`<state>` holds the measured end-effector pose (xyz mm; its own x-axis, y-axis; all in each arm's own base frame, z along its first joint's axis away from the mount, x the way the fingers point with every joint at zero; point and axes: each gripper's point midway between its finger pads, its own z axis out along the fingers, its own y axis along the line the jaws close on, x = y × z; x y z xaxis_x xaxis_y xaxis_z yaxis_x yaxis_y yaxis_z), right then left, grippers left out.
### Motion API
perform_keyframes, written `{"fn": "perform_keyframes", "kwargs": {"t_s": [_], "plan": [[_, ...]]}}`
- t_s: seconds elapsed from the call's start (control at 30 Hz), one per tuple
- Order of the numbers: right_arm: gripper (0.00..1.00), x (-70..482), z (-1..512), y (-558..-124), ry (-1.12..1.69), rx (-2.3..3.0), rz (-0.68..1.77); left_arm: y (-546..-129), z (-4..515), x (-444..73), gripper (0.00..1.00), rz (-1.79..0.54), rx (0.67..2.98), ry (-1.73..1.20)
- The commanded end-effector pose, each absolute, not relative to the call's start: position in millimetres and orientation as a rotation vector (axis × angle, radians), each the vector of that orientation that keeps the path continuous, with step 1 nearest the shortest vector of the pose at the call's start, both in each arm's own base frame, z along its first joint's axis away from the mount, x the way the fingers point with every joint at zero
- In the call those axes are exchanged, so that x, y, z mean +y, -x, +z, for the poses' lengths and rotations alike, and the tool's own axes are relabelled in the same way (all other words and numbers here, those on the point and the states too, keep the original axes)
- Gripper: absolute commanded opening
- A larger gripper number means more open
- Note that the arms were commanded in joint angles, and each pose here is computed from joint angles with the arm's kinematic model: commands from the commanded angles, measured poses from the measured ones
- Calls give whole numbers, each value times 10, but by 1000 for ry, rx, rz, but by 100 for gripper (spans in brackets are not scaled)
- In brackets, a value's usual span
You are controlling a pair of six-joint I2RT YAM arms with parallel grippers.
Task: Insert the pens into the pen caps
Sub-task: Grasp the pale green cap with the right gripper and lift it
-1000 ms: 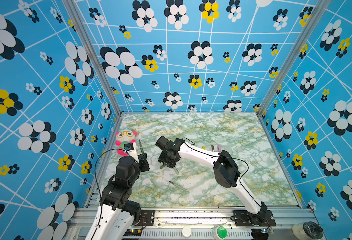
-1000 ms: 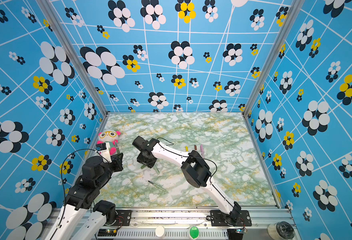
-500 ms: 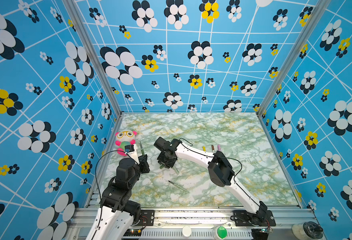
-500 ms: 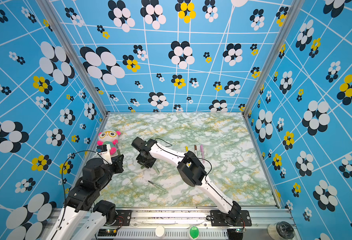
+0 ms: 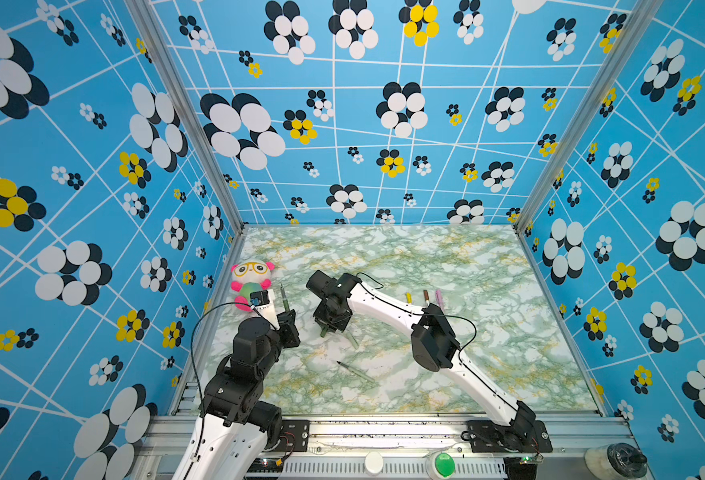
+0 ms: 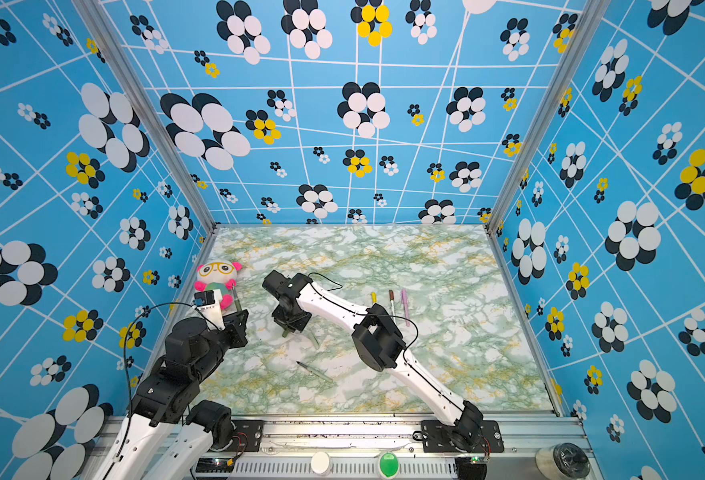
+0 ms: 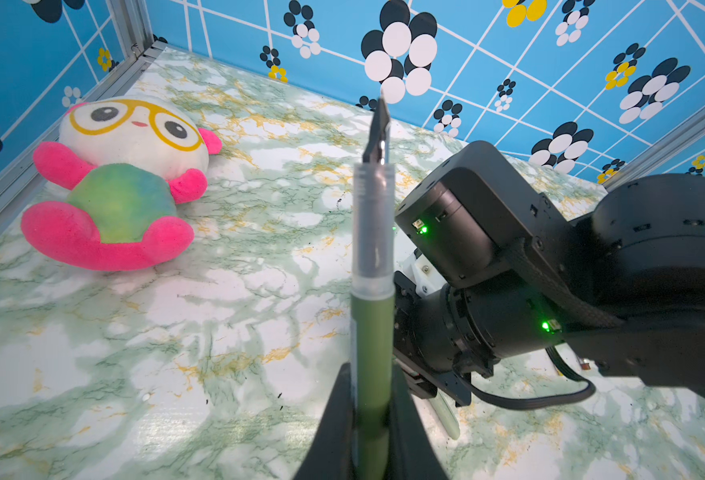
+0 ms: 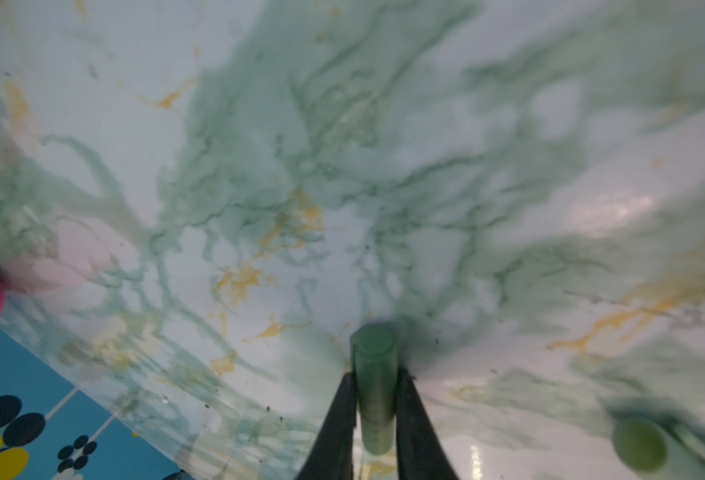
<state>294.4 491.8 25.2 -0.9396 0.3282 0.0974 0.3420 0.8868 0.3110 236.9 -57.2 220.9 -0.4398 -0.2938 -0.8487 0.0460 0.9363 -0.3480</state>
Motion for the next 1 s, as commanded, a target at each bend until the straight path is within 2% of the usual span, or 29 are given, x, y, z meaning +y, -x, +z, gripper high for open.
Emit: {"fn": "perform_keyframes", "kwargs": {"t_s": [0.0, 0.23, 0.57, 0.77, 0.97], "plan": [[15, 4648, -153, -2834, 533, -2986, -277, -2331, 2154, -585, 0, -399, 2005, 176], [7, 4620, -28, -3001, 508, -3048, -315, -2334, 2137, -585, 0, -398, 2007, 178], [4, 4765, 965, -3582, 163, -3354, -694, -2384, 2115, -712, 0, -468, 2022, 155], [4, 4495, 1522, -3812, 8, -3523, -730, -2445, 2141, -1085, 0, -674, 2047, 41], [4, 3901, 1896, -3977, 56, -3634, -806, -2513, 2154, -1477, 0, -900, 2071, -77]]}}
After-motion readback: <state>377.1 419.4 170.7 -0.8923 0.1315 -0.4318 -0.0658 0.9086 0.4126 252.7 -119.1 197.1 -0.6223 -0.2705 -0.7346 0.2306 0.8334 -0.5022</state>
